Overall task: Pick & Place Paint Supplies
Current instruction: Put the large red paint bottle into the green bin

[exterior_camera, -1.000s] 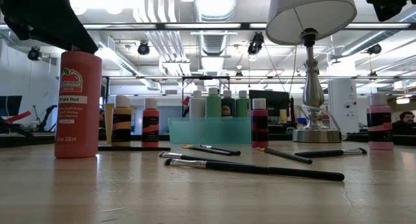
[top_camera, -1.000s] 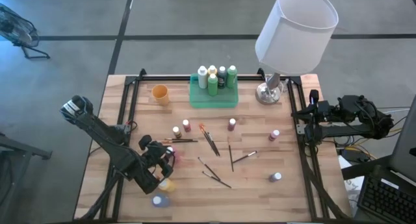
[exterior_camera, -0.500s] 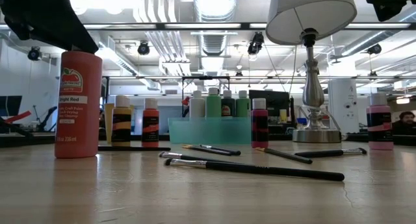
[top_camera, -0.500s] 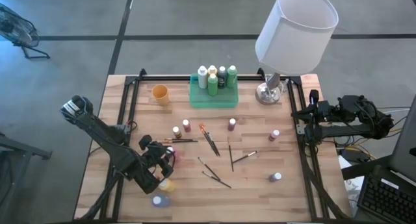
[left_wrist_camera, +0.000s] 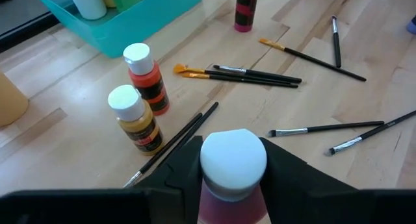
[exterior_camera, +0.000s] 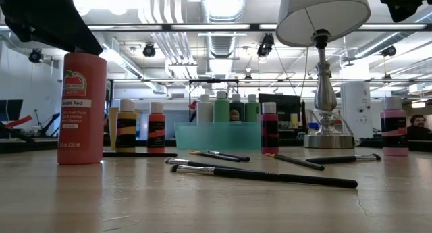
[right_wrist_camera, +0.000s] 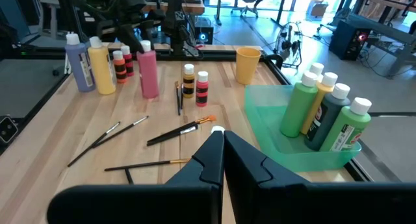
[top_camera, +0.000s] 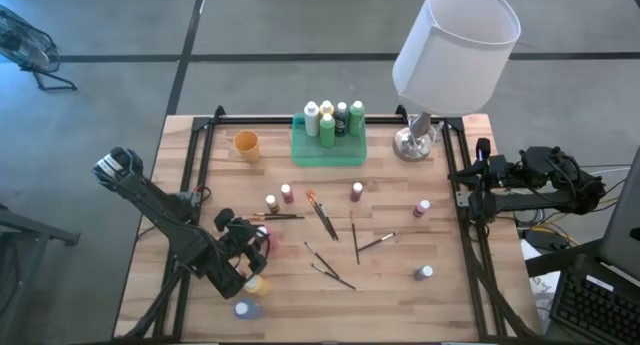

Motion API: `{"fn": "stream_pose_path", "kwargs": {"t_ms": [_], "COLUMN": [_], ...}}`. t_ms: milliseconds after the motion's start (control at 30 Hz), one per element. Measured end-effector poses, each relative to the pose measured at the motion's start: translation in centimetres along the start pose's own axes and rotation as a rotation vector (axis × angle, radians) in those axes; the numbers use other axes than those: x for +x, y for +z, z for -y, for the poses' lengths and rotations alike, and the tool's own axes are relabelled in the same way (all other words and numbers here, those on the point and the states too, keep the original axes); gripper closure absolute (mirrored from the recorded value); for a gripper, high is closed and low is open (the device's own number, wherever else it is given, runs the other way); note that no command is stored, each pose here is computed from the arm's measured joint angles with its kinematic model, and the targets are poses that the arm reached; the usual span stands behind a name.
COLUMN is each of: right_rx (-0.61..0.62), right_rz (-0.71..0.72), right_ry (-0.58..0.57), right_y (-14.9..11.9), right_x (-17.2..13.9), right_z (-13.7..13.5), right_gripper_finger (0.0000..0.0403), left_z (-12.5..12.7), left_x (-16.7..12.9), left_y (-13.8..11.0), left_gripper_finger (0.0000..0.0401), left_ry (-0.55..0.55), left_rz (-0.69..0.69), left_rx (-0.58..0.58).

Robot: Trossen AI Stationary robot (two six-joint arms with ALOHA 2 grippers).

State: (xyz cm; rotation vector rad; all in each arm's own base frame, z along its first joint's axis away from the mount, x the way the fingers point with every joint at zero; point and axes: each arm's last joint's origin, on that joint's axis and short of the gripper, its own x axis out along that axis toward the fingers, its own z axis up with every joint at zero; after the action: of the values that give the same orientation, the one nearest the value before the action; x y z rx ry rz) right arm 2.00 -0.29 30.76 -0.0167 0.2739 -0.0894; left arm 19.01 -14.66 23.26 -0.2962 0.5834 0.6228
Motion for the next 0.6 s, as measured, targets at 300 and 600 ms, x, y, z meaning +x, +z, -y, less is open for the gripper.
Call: {"fn": "stream_pose_path", "kwargs": {"t_ms": [300,600], "right_rx": [0.0,0.0], "right_rz": [0.0,0.0], "right_ry": [0.0,0.0], "right_y": [0.0,0.0], "right_x": [0.0,0.0], "right_z": [0.0,0.0], "right_gripper_finger": [0.0394,0.0394], "left_z": [0.7,1.8], "left_x": [0.0,-0.1], "left_y": [0.2,0.8], "left_gripper_finger": [0.027,0.0266], "left_ry": [-0.054,-0.112], "left_rz": [0.01,0.08], "left_rx": [0.022,0.075]}}
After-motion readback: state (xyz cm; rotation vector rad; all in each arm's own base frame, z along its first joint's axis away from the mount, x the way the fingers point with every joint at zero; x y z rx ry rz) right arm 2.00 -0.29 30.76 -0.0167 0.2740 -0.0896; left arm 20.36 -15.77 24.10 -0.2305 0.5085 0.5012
